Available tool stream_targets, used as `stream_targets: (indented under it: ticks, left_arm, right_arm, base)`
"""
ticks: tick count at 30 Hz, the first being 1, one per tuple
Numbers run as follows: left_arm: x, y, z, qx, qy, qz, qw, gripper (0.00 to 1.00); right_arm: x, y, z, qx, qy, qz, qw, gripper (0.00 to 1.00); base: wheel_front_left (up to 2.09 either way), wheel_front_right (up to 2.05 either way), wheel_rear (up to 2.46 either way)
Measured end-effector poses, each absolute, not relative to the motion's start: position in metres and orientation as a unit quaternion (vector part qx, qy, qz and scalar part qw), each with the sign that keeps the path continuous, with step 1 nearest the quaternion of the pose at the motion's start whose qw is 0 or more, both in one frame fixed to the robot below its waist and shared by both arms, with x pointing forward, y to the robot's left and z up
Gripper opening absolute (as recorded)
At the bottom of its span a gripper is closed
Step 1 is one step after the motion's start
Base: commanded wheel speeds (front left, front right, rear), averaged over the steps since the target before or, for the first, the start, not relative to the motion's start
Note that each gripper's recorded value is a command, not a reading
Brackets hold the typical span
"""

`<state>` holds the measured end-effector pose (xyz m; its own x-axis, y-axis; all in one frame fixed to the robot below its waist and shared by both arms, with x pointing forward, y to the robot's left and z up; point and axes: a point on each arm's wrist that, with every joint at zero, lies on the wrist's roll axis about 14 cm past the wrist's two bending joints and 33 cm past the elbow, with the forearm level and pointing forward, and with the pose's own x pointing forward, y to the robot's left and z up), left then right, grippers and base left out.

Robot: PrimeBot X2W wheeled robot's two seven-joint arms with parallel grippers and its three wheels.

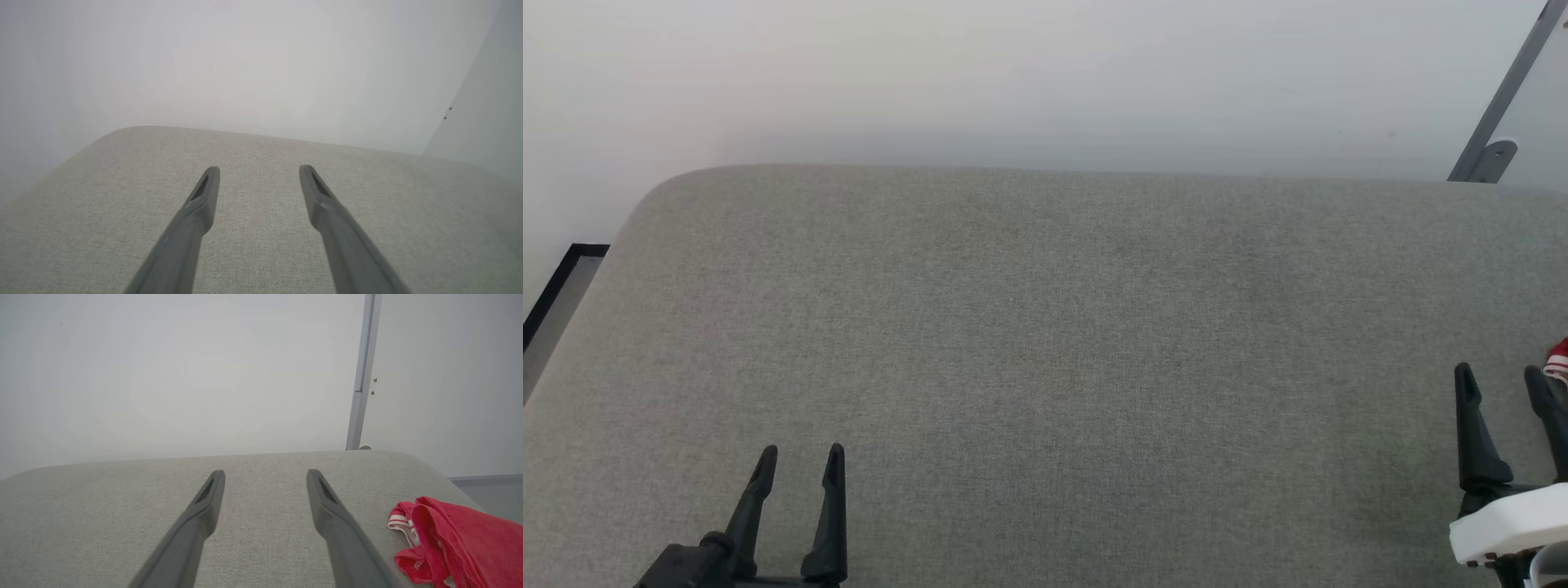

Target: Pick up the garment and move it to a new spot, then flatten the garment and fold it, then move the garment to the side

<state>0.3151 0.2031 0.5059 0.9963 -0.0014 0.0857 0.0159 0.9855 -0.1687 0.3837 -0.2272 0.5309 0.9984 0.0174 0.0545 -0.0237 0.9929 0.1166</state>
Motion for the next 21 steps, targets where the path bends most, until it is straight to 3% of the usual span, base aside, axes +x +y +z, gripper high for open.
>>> stream_targets:
  ticks: [10, 11, 21]
  left_arm:
    - [0.321, 0.204, 0.507, -0.086, -0.044, -0.002, 0.995, 1.00]
    - [0.321, 0.204, 0.505, -0.086, -0.041, -0.002, 0.995, 0.00]
    - [0.315, 0.201, 0.480, -0.138, 0.001, 0.011, 0.990, 0.00]
  right_arm:
    - [0.388, -0.222, 0.525, 0.065, -0.018, 0.017, 0.998, 1.00]
    - [0.388, -0.222, 0.523, 0.065, -0.016, 0.016, 0.998, 0.00]
    - [0.377, -0.219, 0.492, 0.121, 0.031, 0.003, 0.992, 0.00]
  base:
    - [0.00, 0.00, 0.00]
    - [0.00, 0.00, 0.00]
    - [0.00, 0.00, 0.00]
